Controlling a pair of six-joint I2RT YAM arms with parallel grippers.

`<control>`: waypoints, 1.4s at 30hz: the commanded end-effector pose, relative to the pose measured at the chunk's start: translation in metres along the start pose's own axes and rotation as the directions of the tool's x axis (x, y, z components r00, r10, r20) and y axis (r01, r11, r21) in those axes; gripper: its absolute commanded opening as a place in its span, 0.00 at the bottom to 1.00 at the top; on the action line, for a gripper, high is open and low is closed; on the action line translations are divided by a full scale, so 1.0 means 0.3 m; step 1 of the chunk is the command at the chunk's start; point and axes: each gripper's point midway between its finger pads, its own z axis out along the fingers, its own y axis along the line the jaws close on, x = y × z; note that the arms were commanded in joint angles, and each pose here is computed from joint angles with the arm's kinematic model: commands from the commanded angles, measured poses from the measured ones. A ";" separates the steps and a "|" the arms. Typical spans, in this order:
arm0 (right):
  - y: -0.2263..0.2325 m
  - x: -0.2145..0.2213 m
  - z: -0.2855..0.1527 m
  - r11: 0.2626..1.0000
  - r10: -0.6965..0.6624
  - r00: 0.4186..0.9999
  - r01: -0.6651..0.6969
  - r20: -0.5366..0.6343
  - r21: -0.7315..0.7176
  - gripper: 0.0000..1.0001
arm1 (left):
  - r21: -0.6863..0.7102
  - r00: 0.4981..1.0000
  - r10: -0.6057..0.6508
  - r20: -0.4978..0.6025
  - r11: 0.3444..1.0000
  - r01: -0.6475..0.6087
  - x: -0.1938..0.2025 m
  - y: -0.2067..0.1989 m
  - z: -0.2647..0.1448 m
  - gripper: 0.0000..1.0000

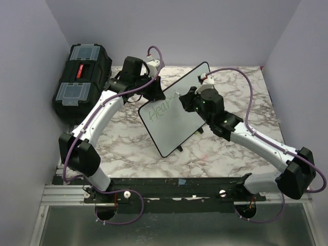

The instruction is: Write a sentence on the whiteboard

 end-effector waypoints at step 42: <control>-0.098 -0.066 -0.047 0.984 -0.077 0.997 0.073 0.022 0.160 0.01 | -0.061 0.989 0.117 0.090 0.992 -0.112 -0.088 -0.002 -0.050 0.00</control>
